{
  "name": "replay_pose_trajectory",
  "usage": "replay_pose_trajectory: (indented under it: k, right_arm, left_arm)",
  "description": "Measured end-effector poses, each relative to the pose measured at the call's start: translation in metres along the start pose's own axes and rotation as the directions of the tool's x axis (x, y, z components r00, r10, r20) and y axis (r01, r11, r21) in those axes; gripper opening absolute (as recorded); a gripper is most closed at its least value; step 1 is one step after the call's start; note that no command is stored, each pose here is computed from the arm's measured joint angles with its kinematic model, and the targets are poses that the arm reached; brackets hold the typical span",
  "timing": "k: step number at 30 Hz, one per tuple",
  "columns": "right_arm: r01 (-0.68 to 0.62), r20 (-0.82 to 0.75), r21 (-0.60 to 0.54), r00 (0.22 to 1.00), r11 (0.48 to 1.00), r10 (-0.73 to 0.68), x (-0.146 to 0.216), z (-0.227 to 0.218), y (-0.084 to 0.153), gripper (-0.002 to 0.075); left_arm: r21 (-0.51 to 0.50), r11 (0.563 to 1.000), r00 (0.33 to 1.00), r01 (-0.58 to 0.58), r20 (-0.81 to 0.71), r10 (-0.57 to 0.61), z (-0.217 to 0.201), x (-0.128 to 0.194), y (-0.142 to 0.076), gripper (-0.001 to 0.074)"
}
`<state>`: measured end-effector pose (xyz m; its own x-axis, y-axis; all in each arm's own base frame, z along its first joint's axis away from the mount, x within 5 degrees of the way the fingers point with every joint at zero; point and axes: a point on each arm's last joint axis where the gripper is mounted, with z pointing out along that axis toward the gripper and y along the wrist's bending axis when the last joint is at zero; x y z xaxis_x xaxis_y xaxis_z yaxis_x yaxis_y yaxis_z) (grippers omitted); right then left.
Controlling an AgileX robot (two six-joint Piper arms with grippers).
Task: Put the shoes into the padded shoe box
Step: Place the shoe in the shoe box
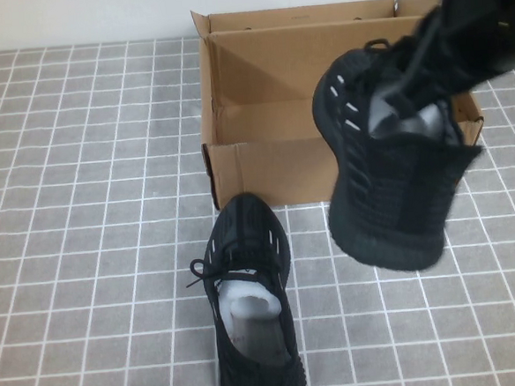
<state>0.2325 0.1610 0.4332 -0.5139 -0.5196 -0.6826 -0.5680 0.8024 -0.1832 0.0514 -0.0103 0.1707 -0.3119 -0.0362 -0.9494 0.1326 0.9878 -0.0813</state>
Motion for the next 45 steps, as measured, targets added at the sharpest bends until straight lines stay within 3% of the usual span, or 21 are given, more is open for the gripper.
replay_pose_trajectory:
  k: [12, 22, 38, 45]
  right_arm:
    - [-0.176, -0.099, 0.133, 0.977, 0.975, 0.19, -0.043, 0.058, -0.005, -0.0004]
    - [-0.206, -0.142, 0.171, 0.962, 0.963, 0.231, -0.052, 0.091, -0.007, -0.0004]
    - [-0.407, -0.086, 0.188, 0.9, 0.894, 0.428, -0.046, 0.105, -0.056, -0.0005]
    - [-0.488, -0.013, 0.143, 0.869, 0.861, 0.494, -0.049, 0.125, -0.072, -0.0004]
  left_arm:
    - [0.0, 1.0, 1.0, 0.0, 0.0, 0.0, 0.0, 0.0, 0.0, -0.0004]
    - [0.0, 1.0, 1.0, 0.0, 0.0, 0.0, 0.0, 0.0, 0.0, -0.0004]
    - [0.0, 1.0, 1.0, 0.0, 0.0, 0.0, 0.0, 0.0, 0.0, -0.0004]
    - [0.0, 1.0, 1.0, 0.0, 0.0, 0.0, 0.0, 0.0, 0.0, -0.0004]
